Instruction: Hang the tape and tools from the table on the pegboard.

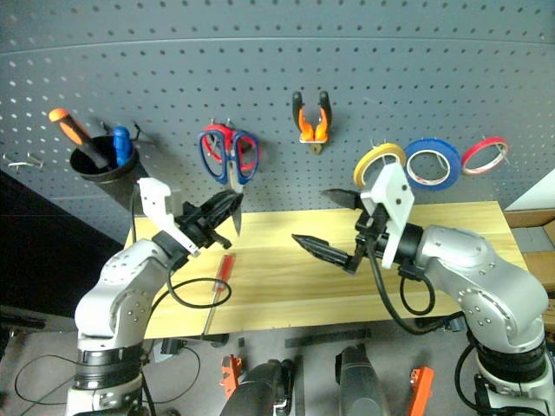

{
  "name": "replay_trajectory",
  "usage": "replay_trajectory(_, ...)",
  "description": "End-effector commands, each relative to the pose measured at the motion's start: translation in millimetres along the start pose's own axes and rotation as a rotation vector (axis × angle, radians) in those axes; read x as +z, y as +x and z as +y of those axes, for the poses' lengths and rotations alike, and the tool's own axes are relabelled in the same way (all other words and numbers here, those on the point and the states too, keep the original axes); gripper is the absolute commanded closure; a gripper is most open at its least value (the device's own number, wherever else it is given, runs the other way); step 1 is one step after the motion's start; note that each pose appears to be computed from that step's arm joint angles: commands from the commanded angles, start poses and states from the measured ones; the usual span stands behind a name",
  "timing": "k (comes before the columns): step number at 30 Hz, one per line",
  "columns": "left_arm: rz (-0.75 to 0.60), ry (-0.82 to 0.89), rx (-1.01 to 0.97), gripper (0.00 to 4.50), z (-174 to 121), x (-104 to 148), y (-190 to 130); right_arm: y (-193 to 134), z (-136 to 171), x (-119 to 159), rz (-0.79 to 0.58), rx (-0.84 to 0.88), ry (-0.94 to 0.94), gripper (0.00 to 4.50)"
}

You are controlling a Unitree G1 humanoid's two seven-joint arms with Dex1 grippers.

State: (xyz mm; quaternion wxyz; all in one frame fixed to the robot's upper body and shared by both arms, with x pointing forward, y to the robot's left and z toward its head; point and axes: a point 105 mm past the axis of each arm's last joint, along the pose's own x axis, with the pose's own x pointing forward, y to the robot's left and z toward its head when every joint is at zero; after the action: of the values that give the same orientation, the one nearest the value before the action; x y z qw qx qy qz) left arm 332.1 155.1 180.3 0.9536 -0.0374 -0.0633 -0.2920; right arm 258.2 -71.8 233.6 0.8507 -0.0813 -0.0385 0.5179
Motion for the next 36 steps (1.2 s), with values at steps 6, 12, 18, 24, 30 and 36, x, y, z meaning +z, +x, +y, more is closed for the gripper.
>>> replay_trajectory(6, 0.154, 0.093, 0.060, 1.57, 9.7, -25.9, -23.8, -2.2, 5.0, -7.5, 0.041, -0.009, -0.033, 0.00)
replay_trajectory(12, 0.510, 0.162, 0.142, 0.52, 26.1, -80.0, -55.4, 1.7, 16.7, -29.9, 0.116, -0.013, 0.088, 0.00)
replay_trajectory(18, 0.755, 0.227, 0.263, 0.52, 47.4, -110.7, -79.4, 11.5, 27.6, -50.3, 0.184, -0.016, 0.226, 0.00)
replay_trajectory(24, 0.921, 0.123, 0.387, 0.52, 59.5, -147.1, -89.0, 16.7, 24.2, -53.0, 0.207, -0.029, 0.260, 0.00)
replay_trajectory(30, 0.978, 0.026, 0.405, 0.52, 52.4, -171.0, -84.3, 20.5, 30.8, -50.5, 0.226, 0.015, 0.223, 0.00)
replay_trajectory(36, 0.949, 0.013, 0.429, 1.14, 56.2, -169.1, -80.7, 19.2, 33.0, -48.8, 0.234, 0.025, 0.203, 0.00)
